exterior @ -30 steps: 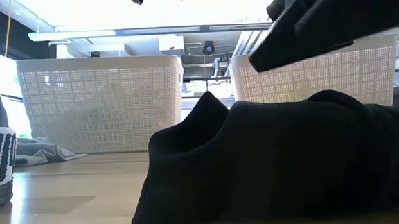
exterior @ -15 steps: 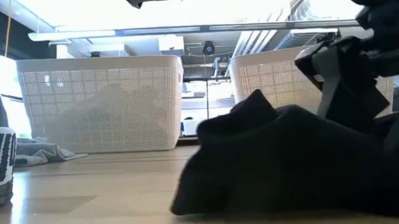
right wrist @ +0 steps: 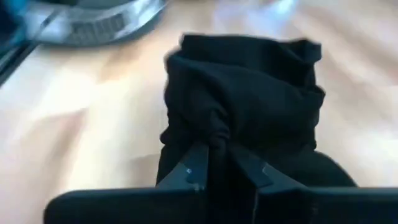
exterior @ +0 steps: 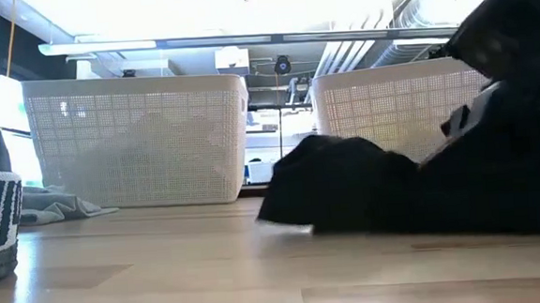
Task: Sort clothes
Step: Put the right black shorts into the left white bin
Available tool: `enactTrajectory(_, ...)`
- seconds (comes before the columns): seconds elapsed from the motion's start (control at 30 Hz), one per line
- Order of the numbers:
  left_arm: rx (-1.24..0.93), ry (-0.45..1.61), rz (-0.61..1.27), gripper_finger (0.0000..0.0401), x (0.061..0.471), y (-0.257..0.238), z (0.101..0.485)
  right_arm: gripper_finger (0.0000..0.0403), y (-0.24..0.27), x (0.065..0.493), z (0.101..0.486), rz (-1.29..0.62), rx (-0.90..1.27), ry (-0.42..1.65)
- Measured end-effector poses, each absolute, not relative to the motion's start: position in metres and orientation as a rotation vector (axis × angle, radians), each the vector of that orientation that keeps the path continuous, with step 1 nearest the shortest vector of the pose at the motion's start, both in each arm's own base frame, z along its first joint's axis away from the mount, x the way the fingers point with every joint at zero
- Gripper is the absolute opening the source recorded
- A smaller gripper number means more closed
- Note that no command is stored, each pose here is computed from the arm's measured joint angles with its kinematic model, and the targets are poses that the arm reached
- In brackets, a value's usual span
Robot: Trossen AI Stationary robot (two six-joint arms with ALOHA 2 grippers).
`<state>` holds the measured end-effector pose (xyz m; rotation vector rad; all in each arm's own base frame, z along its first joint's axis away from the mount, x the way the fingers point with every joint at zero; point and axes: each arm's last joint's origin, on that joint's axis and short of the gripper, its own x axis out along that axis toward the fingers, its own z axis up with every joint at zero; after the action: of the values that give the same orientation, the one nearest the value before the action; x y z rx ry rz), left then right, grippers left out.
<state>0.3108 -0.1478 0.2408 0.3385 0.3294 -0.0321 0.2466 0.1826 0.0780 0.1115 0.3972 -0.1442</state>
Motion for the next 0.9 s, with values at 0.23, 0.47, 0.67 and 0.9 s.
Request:
enactTrajectory(0.23, 0.244, 0.141, -0.1, 0.0129, 0.342, -0.163, 0.21, 0.0009, 0.166, 0.249, 0.098, -0.242, 0.139, 0.134)
enactTrajectory(0.47, 0.333, 0.085, -0.182, 0.0131, 0.363, -0.16, 0.174, 0.0005, 0.167, 0.271, 0.112, -0.201, 0.138, 0.096)
enactTrajectory(0.67, 0.395, 0.217, -0.044, 0.017, 0.368, -0.148, 0.157, 0.0009, 0.173, 0.277, 0.118, -0.103, 0.082, 0.097)
enactTrajectory(0.9, 0.378, 0.345, -0.056, 0.0217, 0.364, -0.148, 0.145, 0.0005, 0.18, 0.274, 0.119, -0.071, 0.067, 0.093)
